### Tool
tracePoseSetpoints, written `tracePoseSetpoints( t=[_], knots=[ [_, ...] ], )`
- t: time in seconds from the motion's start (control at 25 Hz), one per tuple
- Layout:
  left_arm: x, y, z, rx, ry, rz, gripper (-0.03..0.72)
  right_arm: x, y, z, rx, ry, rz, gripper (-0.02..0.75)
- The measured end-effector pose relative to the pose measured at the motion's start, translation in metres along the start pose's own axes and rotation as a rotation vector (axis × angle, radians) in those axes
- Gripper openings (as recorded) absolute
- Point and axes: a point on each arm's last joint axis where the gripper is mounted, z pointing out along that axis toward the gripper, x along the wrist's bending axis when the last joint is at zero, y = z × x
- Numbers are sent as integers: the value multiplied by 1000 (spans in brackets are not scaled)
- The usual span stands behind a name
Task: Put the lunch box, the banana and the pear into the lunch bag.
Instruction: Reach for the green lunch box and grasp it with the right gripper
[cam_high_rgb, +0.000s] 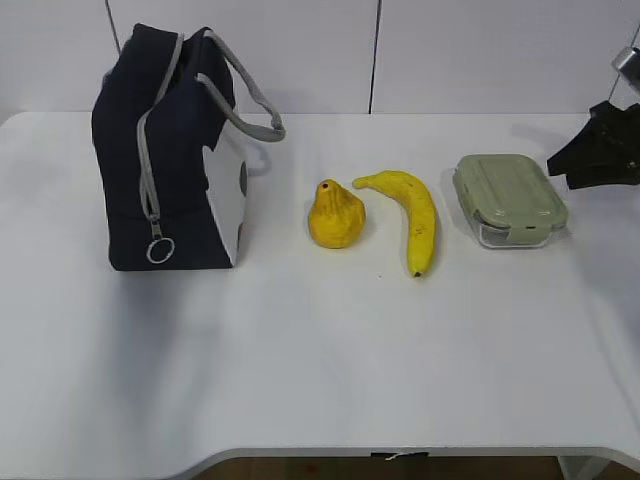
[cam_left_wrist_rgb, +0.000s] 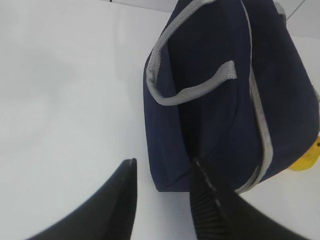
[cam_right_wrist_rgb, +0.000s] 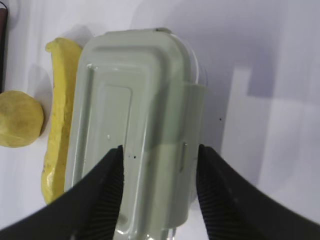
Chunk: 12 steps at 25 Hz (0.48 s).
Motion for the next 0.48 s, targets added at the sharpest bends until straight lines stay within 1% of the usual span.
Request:
tracePoseSetpoints(
  t=[0.32,0.4,0.48],
  knots=[
    [-1,0,0,-1,-11,-15,277,2,2,0,-19,22,11,389],
    [-1,0,0,-1,-11,-16,277,1,1,0,-14,16,8,412],
    [-1,0,0,1,-12,-17,277,1,1,0,-7,8,4,465]
  ],
)
